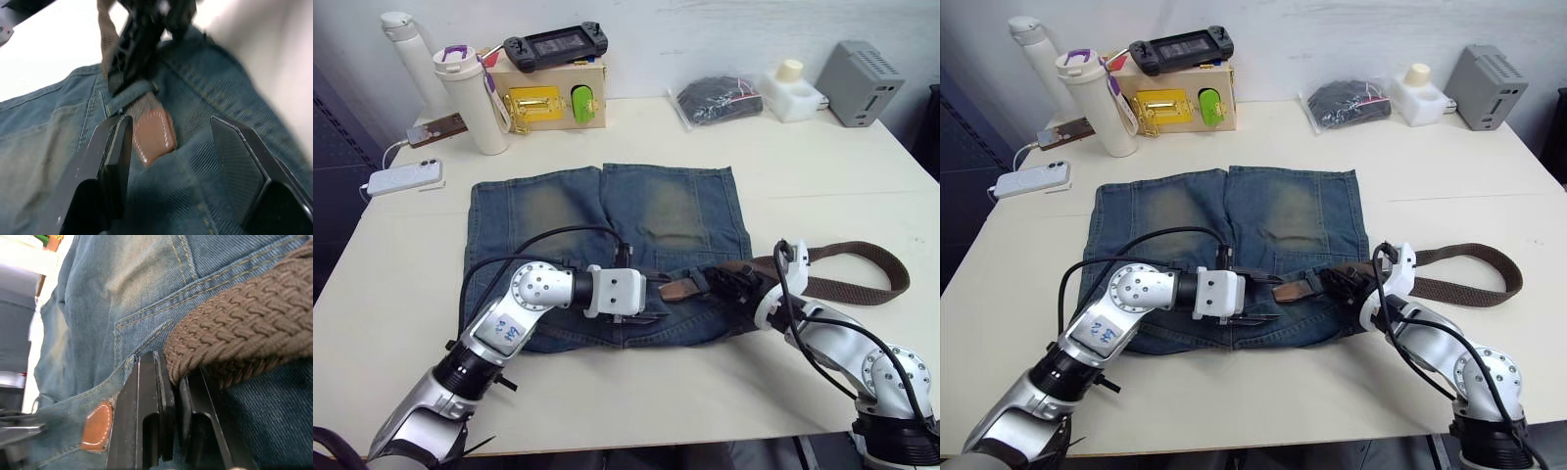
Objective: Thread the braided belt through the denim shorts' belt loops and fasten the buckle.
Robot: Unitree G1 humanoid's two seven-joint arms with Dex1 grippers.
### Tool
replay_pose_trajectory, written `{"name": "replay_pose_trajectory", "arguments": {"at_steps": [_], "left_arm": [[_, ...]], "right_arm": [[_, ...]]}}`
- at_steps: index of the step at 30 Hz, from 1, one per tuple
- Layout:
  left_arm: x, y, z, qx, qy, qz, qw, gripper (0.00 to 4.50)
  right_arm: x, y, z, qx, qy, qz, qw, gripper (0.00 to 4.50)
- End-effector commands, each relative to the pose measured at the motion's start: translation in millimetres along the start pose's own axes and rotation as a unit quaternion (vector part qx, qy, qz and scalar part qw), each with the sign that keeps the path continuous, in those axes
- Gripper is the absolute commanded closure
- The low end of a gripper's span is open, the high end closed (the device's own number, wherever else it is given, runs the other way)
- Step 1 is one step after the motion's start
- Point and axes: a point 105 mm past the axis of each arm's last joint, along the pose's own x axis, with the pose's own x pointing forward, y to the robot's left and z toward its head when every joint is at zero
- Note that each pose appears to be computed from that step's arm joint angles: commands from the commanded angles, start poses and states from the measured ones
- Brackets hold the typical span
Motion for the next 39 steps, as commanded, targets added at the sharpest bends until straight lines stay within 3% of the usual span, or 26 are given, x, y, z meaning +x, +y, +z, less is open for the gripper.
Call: {"name": "replay_pose_trajectory", "arguments": {"at_steps": [1,15,22,32,35,39], "left_arm": [[4,10,3,0.065,0.005,0.008,0.998,1.67],[11,25,-4,0.080,0.021,0.029,0.996,1.67],[13,24,-2,0.083,0.009,0.030,0.996,1.67],[17,36,-4,0.080,0.021,0.057,0.995,1.67],[15,34,-4,0.075,0.019,0.048,0.996,2.48],[14,28,-8,0.057,0.029,0.034,0.997,4.19]], "right_arm": [[1,-13,-4,0.047,0.014,-0.020,0.999,4.50],[-2,-5,-6,0.131,-0.002,0.025,0.991,4.50],[2,-13,-23,0.145,0.022,0.021,0.989,4.50],[5,-9,-22,0.137,0.021,0.030,0.990,4.50],[5,-10,-21,0.135,0.018,0.028,0.990,4.50],[4,-9,-20,0.132,0.016,0.029,0.991,4.50]]}}
